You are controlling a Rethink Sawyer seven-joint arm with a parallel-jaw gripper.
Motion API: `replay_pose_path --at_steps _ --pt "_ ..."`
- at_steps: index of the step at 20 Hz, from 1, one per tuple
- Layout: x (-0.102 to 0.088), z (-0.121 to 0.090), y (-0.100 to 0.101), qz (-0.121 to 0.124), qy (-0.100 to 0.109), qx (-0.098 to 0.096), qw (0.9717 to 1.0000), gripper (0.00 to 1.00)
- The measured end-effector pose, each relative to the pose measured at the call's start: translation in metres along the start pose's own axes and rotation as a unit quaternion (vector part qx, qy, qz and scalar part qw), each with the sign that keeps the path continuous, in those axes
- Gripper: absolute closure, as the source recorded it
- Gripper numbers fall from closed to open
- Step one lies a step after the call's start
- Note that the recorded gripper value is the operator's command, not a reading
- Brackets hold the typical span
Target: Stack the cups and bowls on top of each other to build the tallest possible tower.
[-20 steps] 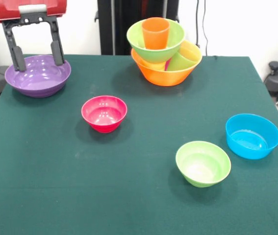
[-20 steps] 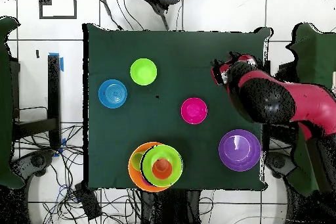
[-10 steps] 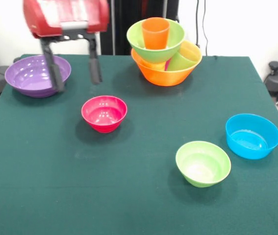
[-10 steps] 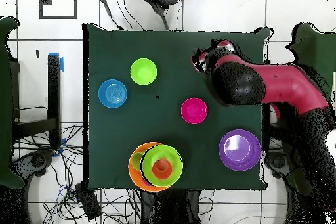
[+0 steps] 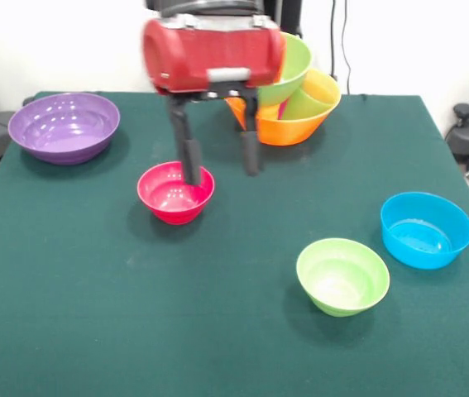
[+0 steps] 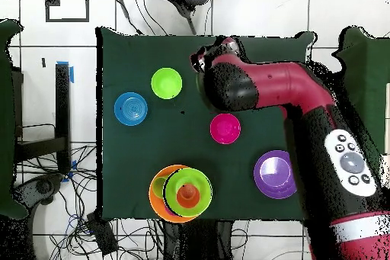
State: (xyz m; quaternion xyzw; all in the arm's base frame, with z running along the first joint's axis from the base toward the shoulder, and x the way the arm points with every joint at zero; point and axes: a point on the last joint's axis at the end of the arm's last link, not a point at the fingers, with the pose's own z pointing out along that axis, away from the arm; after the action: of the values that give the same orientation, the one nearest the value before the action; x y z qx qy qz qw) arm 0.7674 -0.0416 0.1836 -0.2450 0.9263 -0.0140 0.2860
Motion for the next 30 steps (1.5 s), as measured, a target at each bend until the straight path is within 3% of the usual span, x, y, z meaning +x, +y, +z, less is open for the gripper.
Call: replay_pose_path --at_steps 10,17,22,28,30 --pt "-0.027 0.001 0.044 0.058 -0.026 0.017 0.9979 0.0" --pt "-0.04 -0.014 0.07 0.066 -0.029 0.031 0.9969 0.0" --pt "-0.054 -0.021 0.108 0.063 -0.025 0.04 0.9969 0.0" --pt "-0.059 -0.013 0.148 0.067 -0.025 0.044 0.9965 0.0" --pt "-0.058 -0.009 0.152 0.069 -0.026 0.048 0.9961 0.0"
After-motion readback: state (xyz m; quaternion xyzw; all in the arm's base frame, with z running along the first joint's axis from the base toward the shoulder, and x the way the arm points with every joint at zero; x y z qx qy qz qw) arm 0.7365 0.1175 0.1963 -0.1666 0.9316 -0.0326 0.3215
